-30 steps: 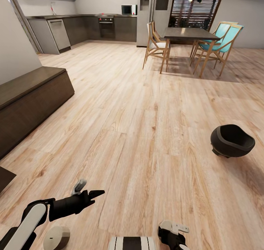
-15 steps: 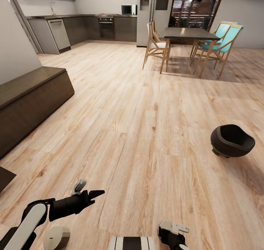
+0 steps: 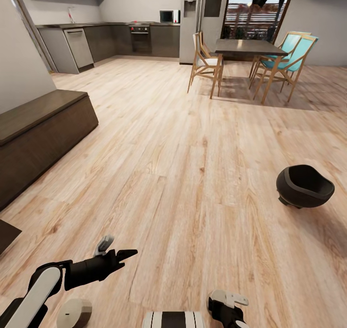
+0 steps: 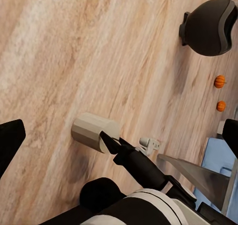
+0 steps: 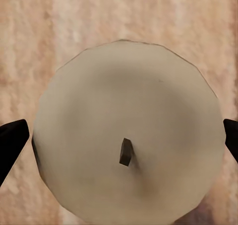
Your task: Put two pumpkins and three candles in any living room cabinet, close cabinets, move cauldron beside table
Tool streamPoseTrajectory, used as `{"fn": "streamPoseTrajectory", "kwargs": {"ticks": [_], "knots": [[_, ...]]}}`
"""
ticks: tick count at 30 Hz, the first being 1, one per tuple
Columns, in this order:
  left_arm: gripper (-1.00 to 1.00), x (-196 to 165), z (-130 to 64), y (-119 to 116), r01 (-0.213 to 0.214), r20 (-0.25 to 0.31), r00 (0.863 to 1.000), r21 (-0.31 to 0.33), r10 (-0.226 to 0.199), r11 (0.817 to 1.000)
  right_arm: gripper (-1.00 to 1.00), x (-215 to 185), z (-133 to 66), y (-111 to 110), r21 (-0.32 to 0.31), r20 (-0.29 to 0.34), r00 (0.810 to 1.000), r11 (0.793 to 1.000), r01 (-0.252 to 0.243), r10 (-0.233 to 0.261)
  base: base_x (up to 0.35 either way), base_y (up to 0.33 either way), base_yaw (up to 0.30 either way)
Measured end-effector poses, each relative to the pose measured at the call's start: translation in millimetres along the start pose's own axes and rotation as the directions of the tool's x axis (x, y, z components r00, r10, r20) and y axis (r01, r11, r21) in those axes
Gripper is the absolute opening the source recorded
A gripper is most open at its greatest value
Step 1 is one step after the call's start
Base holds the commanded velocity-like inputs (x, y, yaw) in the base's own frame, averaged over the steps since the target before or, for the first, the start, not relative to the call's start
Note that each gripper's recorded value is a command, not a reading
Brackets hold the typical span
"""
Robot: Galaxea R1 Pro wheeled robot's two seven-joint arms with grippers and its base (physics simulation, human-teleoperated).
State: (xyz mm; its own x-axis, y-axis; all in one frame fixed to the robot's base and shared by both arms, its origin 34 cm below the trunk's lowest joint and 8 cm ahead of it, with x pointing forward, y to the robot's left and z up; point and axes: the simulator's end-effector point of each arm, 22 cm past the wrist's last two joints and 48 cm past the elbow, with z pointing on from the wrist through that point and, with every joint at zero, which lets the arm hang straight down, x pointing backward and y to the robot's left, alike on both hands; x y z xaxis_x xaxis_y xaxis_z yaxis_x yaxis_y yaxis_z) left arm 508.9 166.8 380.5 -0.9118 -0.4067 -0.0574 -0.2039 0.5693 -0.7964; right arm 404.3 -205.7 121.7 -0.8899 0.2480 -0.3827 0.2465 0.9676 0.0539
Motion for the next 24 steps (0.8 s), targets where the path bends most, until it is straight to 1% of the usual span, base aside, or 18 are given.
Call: {"fn": "streamPoseTrajectory", "kwargs": {"ticks": [13,24], "knots": [[1.00,0.0,0.0,0.0,0.000,0.000,1.000,0.000,0.000,1.000,-1.00,-0.2,0.0,-0.2,0.001,0.001,1.000,1.000,0.000,0.000,0.000,0.000,0.000],[1.00,-5.6,-10.4,-16.7,-0.032,0.025,0.999,0.016,0.031,0.999,-1.00,-22.2,-8.2,4.4,-0.010,0.046,0.999,1.000,0.000,0.000,0.000,0.000,0.000]]}}
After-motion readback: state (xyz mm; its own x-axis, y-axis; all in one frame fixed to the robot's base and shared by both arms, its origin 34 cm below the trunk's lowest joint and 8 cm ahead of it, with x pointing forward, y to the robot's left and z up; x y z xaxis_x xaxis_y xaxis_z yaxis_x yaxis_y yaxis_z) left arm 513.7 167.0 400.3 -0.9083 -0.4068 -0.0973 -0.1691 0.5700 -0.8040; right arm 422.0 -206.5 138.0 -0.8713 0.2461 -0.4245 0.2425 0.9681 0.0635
